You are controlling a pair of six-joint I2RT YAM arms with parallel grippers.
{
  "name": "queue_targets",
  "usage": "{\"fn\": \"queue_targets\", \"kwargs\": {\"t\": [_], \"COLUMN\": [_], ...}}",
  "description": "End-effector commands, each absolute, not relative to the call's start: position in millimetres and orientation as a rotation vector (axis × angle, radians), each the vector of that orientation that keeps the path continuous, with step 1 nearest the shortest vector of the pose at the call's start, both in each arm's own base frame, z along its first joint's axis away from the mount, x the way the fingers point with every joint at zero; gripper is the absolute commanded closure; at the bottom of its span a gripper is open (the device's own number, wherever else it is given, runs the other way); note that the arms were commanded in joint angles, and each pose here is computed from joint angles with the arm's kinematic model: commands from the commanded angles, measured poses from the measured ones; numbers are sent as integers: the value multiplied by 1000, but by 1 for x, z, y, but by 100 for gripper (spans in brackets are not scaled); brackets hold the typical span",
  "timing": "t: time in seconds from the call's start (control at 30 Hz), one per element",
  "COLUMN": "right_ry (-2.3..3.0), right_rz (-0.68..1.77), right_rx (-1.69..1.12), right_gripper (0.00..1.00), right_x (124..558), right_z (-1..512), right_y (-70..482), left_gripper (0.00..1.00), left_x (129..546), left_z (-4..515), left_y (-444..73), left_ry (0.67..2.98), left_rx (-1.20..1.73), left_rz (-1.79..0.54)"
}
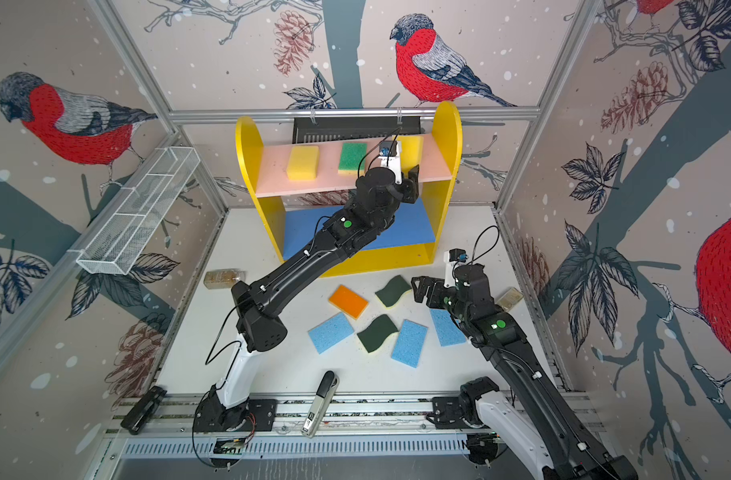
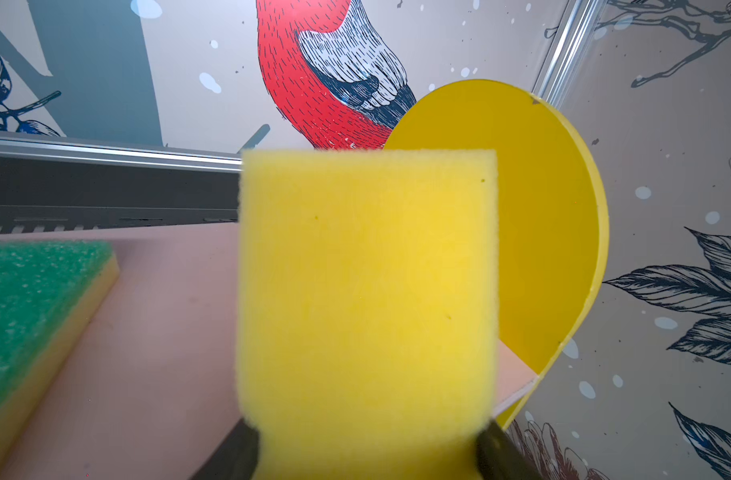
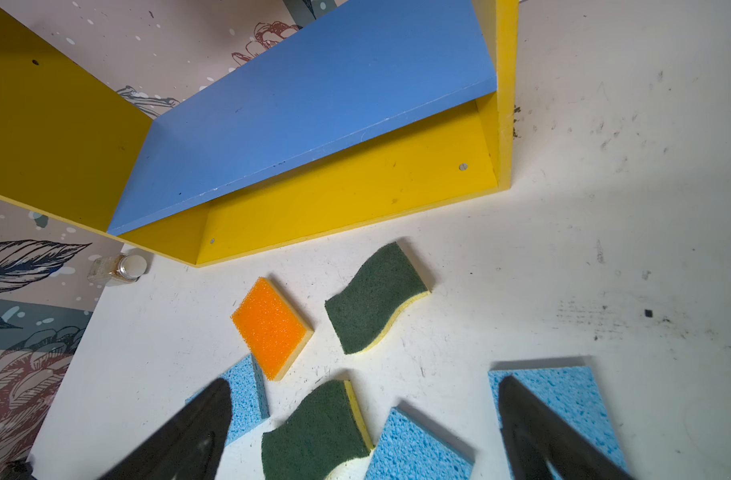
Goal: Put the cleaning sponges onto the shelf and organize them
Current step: 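Lower the yellow sponge onto the pink shelf beside the green sponge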
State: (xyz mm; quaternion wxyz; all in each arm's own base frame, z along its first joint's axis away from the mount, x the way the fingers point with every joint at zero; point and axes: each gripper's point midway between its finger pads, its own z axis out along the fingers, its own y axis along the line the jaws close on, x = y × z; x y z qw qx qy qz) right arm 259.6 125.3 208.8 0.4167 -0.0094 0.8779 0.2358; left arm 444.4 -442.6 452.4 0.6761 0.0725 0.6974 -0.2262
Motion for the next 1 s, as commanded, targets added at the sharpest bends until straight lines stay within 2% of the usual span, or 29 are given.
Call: {"fn": "queue_targets", "kwargs": {"t": [0.0,0.97], "right_ry": [2191,2207], "right_rz": [608,644], "right_rx": [-26,-14], "right_gripper": [1,0], "right_x": [261,261], "right_z": [211,202], "right_y": [128,132], "left_gripper": [40,30], "left_x": [451,476], "left_z": [461,414], "left_y": [-435,-434], "left_ry": [1525,1591], "left_rx": [87,25], "left_rz": [-484,-319]}}
